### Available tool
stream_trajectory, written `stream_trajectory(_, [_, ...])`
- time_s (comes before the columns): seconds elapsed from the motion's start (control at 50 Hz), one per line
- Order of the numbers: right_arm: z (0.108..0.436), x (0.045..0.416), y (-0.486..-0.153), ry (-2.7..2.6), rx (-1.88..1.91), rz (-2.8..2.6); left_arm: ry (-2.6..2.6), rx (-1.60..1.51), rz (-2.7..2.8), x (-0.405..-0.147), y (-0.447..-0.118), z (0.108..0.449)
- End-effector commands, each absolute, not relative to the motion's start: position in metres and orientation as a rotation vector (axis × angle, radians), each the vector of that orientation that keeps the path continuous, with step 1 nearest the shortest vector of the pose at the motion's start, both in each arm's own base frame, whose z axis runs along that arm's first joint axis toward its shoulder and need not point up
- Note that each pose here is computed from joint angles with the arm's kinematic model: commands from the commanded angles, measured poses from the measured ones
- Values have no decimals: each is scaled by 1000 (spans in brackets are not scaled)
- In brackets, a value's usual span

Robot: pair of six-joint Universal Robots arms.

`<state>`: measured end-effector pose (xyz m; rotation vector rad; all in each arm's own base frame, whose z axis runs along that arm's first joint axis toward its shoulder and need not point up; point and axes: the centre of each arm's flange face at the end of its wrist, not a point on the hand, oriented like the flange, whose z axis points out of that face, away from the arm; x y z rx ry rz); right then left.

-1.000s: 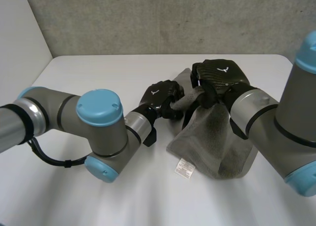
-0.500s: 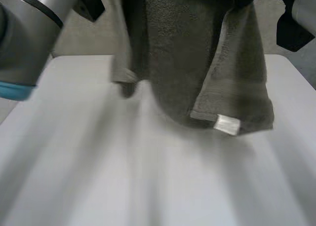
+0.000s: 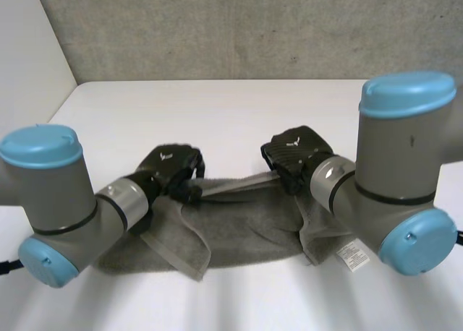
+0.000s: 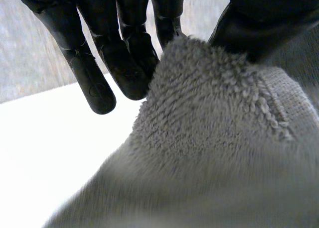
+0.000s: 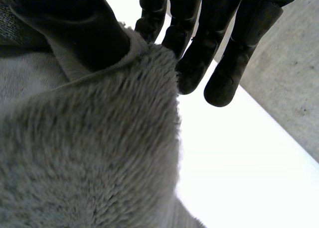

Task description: Fold the towel.

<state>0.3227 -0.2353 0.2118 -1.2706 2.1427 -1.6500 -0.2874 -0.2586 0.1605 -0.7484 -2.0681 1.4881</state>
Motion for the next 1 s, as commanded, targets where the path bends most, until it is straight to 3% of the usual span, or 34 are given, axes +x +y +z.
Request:
stream_trajectory(0.02, [197,317,-237,2184,-1258,-1628,-2119,-761,1491,-280,-260,148])
stream_trajectory(0.3, [192,290,-259,2361,-1087,-1829,-2215,-691,1547,-270,-261,147])
stream_trajectory(0.76, [180,257,-248,2451,-1028,-1810,-2214,-717,1467,-270,-216,149])
stream_trajectory(1.0, [177,253,-250,2470,-1018,-1804,-2205,-703,1463,-275,-214,146])
